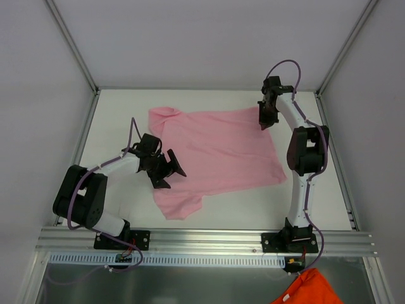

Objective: Fold and stack the t-shirts
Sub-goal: Flatten out the tshirt

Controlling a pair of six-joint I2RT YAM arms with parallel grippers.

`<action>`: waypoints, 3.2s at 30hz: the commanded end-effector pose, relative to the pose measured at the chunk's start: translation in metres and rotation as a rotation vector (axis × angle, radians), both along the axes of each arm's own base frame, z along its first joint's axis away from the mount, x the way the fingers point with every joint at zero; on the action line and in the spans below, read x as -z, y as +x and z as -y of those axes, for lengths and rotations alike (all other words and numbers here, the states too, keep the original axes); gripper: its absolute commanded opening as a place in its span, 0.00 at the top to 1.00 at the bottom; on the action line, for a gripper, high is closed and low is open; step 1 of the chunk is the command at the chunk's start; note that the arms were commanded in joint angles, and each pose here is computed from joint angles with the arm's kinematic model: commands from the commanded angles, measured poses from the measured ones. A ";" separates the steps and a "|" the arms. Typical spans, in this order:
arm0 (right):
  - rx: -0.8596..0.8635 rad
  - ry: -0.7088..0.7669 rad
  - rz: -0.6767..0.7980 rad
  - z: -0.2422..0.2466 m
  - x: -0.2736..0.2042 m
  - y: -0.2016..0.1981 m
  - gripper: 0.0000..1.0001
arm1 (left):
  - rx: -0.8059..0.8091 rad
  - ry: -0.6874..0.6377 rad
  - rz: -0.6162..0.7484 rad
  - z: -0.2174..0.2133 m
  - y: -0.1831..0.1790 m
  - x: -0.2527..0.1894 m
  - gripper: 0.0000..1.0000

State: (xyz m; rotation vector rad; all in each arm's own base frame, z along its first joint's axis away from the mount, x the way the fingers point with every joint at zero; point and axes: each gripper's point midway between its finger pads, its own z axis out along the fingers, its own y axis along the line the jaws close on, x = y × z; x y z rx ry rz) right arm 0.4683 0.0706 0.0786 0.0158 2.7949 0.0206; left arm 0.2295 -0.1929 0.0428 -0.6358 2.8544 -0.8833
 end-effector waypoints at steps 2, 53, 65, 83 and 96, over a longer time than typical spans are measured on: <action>-0.029 0.025 0.034 -0.003 -0.035 -0.014 0.99 | -0.054 0.188 -0.077 -0.026 -0.009 0.018 0.15; -0.019 -0.008 -0.339 -0.016 0.050 -0.086 0.99 | -0.303 0.523 -0.240 -0.116 -0.023 0.014 0.16; -0.029 -0.045 -0.306 -0.011 0.048 -0.071 0.99 | -0.288 0.481 -0.262 -0.114 -0.025 0.019 0.15; -0.028 -0.026 -0.305 -0.014 0.046 -0.067 0.99 | -0.288 0.489 -0.009 -0.119 0.018 -0.045 0.23; -0.030 -0.046 -0.291 -0.011 0.035 -0.064 0.99 | -0.154 0.201 -0.071 -0.064 0.016 0.004 0.57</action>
